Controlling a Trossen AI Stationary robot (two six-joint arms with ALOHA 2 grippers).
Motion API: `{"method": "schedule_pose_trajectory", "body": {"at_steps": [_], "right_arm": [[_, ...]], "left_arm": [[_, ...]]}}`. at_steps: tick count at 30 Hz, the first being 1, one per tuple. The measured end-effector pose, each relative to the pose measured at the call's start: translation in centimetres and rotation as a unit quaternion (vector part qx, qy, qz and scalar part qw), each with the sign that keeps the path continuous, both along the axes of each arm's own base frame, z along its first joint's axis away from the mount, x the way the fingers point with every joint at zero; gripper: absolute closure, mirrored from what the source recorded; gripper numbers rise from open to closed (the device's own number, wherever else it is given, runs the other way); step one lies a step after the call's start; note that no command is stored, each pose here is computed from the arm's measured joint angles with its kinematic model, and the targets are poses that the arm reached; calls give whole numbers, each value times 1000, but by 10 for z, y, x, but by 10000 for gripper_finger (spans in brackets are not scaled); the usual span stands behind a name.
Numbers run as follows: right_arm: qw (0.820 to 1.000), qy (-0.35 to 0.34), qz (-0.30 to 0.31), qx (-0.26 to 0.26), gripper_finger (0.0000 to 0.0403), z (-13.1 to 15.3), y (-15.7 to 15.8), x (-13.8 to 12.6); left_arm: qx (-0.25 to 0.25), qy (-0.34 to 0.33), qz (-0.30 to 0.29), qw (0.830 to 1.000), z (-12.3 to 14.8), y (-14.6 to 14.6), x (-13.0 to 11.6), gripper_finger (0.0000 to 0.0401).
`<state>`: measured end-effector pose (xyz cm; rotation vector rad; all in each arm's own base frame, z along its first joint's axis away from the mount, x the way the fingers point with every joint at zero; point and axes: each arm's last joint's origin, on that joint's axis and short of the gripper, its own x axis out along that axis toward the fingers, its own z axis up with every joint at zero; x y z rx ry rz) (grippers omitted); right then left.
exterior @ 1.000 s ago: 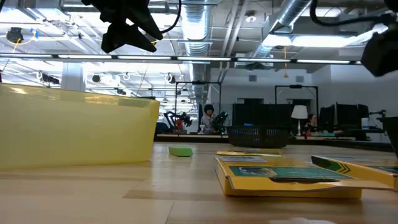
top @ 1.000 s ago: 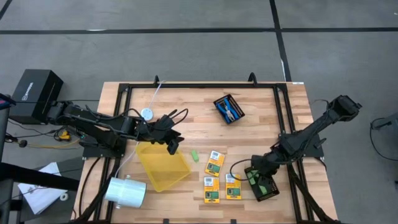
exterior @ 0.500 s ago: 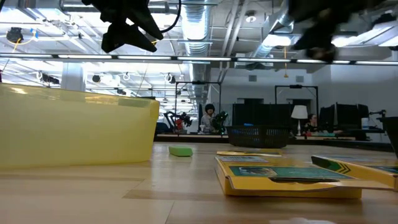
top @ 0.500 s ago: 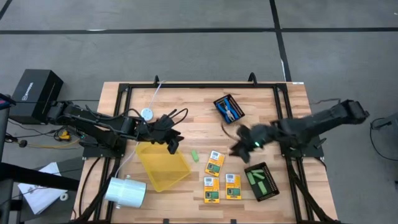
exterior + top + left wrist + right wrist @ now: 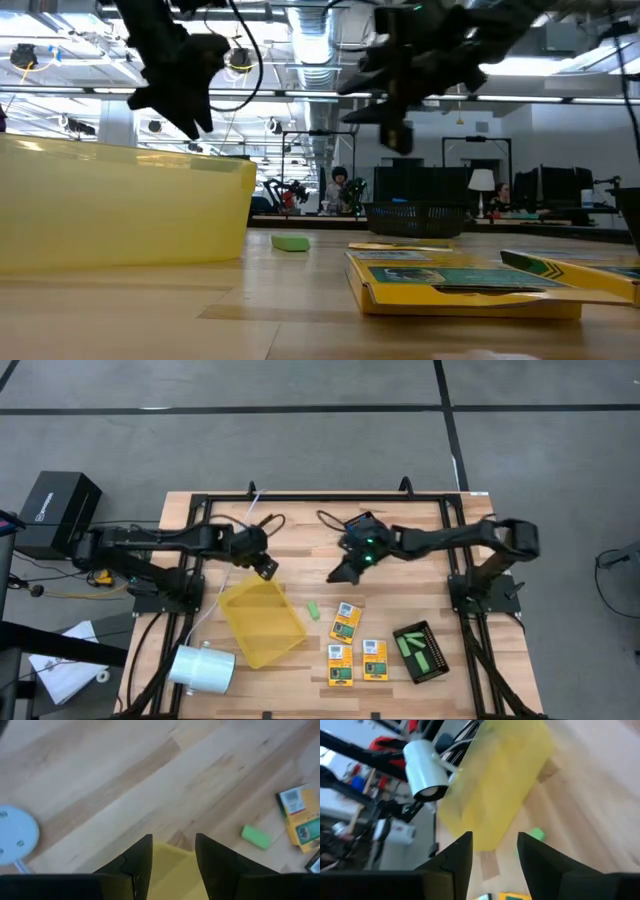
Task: Pick & Place School Supplies
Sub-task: Put the green eraser into the bottom black bin
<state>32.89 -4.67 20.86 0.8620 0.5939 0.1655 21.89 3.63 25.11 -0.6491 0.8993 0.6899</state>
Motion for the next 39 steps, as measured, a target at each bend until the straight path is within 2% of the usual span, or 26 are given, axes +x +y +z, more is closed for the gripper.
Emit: {"method": "schedule_pose_trajectory", "body": {"at_steps": [6, 10, 14, 18, 24, 27, 32, 39], "right_arm": [[998, 23, 48, 28, 254, -13, 0, 47], [994, 69, 69, 43, 250, -35, 9, 69], [988, 107, 82, 75, 246, -58, 23, 83], [985, 120, 82, 93, 244, -67, 32, 94], [983, 141, 56, 100, 248, -71, 30, 97], [979, 175, 43, 97, 250, -75, 28, 92], [973, 208, 40, 94, 247, -77, 25, 86], [973, 206, 34, 94, 247, -77, 25, 87]], "left_arm": [[-9, 6, -1, 1000, -3, 25, -5, 259], [-25, 1, -6, 1000, -15, 37, -14, 259], [-47, -19, -12, 999, -30, 43, -22, 259], [-57, -37, -26, 997, -42, 42, -28, 259], [-72, -48, -38, 996, -55, 37, -38, 259], [-72, -54, -41, 995, -59, 35, -43, 259], [-63, -79, -45, 994, -58, 33, -48, 259], [-48, -102, -48, 992, -53, 34, -51, 259]]}}
